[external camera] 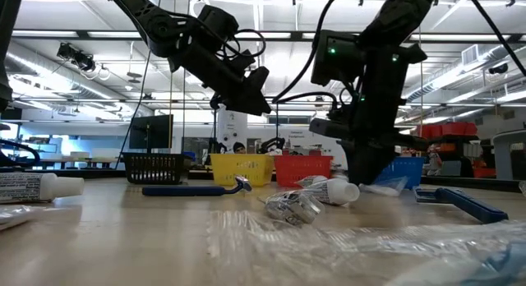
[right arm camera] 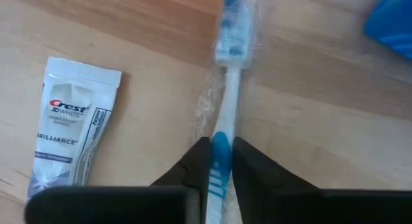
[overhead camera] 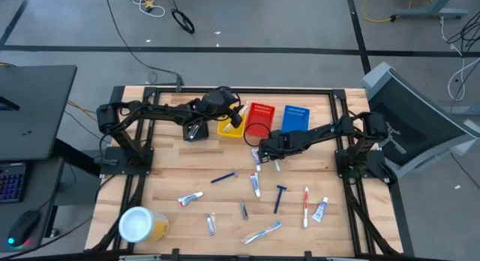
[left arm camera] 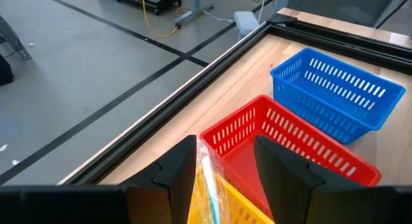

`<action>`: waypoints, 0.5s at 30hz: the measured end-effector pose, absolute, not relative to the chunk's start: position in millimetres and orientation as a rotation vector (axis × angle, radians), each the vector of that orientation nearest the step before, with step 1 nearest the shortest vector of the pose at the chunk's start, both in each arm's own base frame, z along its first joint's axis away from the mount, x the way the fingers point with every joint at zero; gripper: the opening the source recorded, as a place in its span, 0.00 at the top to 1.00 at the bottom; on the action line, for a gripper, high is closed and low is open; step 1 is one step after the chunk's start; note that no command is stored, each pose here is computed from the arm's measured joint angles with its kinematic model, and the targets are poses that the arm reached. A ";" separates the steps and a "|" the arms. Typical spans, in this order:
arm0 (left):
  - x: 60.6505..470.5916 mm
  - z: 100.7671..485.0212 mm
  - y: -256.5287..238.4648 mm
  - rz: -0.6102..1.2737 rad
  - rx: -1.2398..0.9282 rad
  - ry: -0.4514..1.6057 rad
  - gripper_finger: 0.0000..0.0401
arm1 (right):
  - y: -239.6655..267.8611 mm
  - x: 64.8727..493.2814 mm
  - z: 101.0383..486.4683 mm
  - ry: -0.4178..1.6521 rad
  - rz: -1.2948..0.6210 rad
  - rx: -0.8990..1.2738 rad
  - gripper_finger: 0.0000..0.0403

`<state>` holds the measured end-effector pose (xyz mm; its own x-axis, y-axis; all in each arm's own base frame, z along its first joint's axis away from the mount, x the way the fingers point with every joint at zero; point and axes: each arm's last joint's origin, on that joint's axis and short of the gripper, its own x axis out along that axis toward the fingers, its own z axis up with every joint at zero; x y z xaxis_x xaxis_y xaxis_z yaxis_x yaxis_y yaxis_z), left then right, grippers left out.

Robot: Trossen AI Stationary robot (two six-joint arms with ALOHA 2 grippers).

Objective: Pick & Place Travel size toiletries
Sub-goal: Put the blue toothbrush into the yellow bin

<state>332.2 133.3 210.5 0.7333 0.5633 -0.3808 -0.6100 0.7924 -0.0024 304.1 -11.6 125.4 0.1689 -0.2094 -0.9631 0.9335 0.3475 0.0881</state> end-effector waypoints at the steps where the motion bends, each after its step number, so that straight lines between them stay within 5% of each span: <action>1: 332.2 210.5 133.4 0.647 -0.130 0.376 0.59 | -11.6 304.1 125.3 1.086 -0.968 0.852 0.87; 15: 332.3 210.7 133.4 0.647 -0.131 0.373 0.59 | 0.4 278.4 161.0 1.092 -1.029 0.836 0.89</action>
